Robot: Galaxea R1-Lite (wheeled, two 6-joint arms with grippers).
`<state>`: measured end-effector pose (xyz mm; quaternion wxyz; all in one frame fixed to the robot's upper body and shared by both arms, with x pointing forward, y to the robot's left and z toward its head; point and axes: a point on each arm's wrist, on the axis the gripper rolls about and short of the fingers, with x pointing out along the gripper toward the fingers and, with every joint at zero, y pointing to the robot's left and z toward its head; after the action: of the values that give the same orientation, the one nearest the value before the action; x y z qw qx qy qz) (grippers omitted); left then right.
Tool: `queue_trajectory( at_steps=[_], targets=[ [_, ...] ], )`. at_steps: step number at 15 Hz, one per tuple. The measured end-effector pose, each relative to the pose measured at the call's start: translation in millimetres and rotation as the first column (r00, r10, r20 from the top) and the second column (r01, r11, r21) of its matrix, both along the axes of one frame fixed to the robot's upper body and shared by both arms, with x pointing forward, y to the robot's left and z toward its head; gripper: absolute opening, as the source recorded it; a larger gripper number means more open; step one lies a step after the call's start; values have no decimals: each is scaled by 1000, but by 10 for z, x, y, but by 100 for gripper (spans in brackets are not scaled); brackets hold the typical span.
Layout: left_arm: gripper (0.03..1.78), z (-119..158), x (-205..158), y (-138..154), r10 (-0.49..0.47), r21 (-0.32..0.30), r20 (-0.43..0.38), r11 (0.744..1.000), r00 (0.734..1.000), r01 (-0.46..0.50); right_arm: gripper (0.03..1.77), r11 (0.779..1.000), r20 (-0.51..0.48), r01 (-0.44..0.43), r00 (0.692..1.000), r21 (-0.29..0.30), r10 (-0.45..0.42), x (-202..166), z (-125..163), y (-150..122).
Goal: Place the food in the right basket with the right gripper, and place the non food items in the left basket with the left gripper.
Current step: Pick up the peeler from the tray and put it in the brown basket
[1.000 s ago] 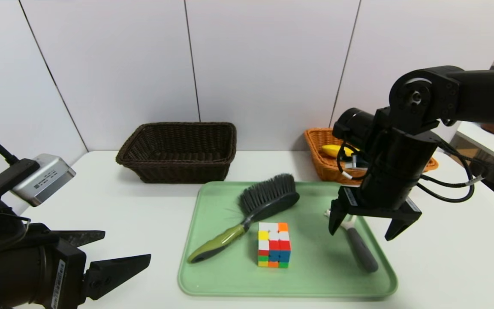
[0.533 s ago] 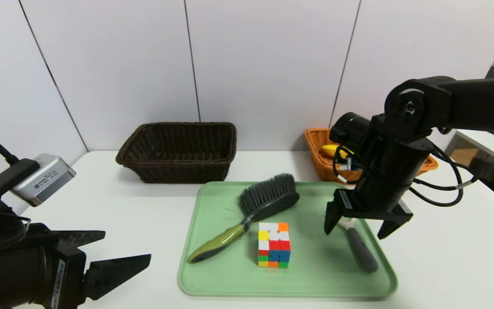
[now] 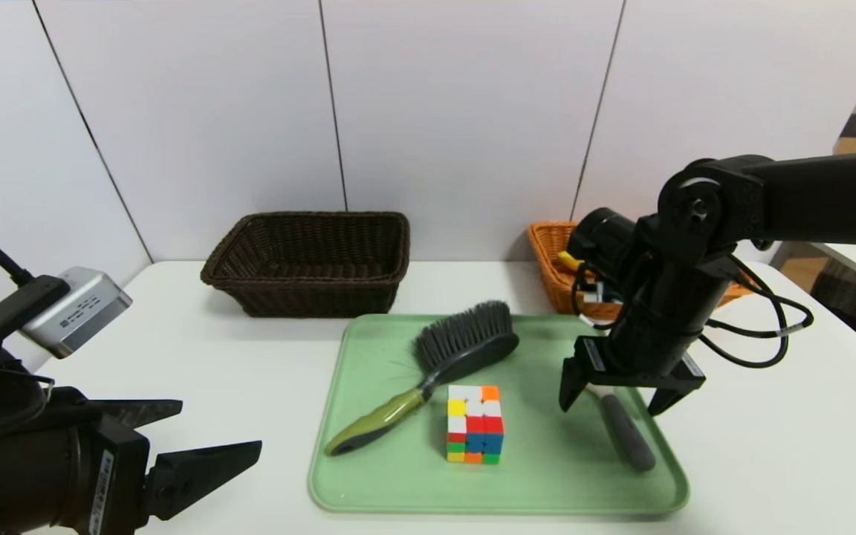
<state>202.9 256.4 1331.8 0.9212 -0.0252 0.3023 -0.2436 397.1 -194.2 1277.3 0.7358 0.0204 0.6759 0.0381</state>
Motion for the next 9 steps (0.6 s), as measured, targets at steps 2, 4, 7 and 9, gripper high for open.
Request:
queue_trajectory(
  at_steps=[2, 4, 7, 9],
  targets=[
    [169, -4, 3, -2, 0, 1, -2, 1000, 1000, 0, 170, 1000, -3, -6, 1000, -2, 6, 1, -14, 2],
    [169, -8, 5, -4, 1, 2, -4, 1000, 1000, -1, 170, 1000, -5, -10, 1000, -3, 10, 2, -21, 3],
    [169, -14, 7, -4, 3, 4, -6, 1000, 1000, -3, 170, 1000, 6, -13, 1000, 2, 13, 19, -31, 15],
    [169, -23, 6, -4, 2, 6, -8, 1000, 1000, -2, 170, 1000, 12, -15, 1000, 5, 15, 32, -42, 26]
  ],
)
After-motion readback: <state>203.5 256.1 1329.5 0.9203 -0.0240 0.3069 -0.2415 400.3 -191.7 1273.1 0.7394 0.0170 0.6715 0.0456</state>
